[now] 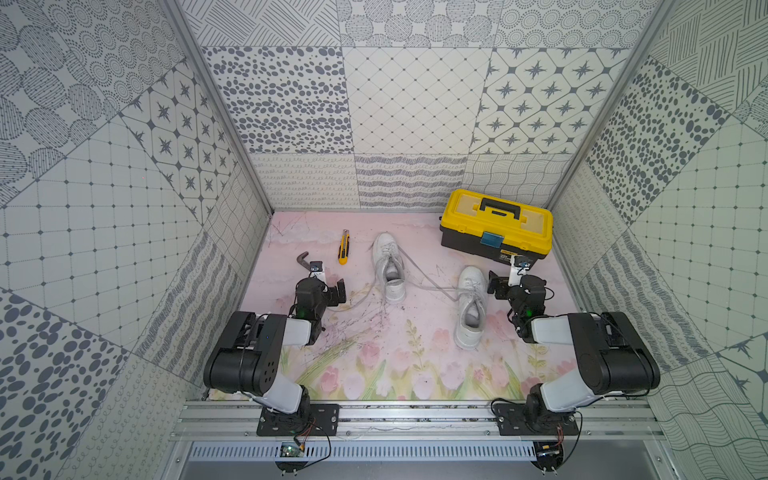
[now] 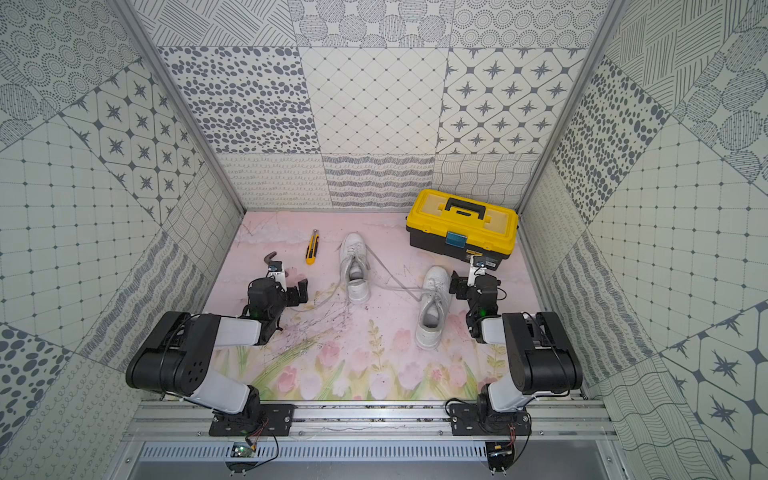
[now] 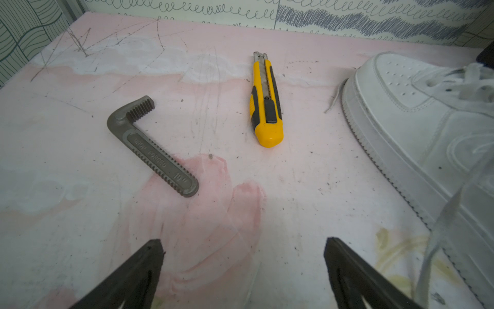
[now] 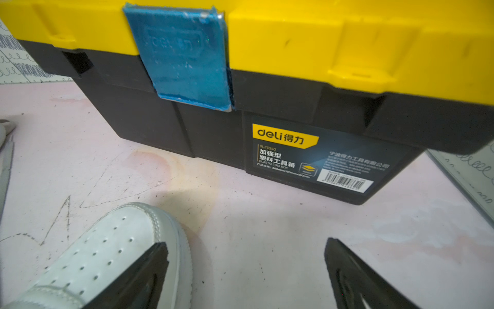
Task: Tie the shoes
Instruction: Adjust the shoelace on the shoe.
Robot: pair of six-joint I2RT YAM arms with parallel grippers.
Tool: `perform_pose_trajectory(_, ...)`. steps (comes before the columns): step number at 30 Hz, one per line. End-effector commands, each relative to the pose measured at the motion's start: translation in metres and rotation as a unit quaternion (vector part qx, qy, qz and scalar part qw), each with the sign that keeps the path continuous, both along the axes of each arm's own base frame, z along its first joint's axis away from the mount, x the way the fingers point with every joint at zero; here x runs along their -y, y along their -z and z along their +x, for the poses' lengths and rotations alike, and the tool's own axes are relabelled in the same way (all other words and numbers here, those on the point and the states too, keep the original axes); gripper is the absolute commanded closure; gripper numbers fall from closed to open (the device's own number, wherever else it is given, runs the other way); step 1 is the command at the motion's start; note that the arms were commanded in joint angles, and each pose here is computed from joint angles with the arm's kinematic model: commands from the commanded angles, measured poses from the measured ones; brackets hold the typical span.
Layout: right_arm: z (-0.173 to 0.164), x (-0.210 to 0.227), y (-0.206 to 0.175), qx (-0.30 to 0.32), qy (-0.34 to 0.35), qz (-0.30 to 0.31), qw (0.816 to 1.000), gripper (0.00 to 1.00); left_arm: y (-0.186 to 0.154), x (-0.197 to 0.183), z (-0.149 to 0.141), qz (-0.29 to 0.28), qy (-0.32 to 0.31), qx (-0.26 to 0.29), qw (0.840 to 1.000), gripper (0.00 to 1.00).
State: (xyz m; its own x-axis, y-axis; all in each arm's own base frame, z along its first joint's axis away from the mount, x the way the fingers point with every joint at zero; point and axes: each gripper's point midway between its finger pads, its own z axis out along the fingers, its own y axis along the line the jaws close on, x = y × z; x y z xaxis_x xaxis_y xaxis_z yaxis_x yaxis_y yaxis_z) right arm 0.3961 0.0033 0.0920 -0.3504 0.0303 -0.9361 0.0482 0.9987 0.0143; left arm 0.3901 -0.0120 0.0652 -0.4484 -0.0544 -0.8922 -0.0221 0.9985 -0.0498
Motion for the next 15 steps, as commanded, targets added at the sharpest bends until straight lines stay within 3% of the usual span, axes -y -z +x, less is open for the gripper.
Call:
perform_pose_trajectory(1, 0.011, 0.010, -0.040, 0.016, 0.028, 0.004, 0.999, 0.03, -0.019, 0.000, 0.009, 0.000, 0.009, 0.022, 1.000, 0.01)
perform_pose_trajectory(5, -0.001, 0.007, -0.078, -0.004, 0.024, 0.026, 0.999, 0.03, -0.059, 0.002, 0.007, -0.012, 0.007, 0.007, 1.000, 0.01)
perform_pose_trajectory(9, -0.021, -0.014, -0.101, -0.029, -0.013, 0.096, 0.995, 0.03, -0.098, 0.030, -0.009, -0.083, 0.059, 0.022, 0.995, 0.01)
perform_pose_trajectory(15, -0.057, -0.045, -0.102, -0.108, -0.060, 0.189, 0.974, 0.03, -0.097, 0.091, -0.047, -0.136, 0.155, -0.019, 0.978, 0.12)
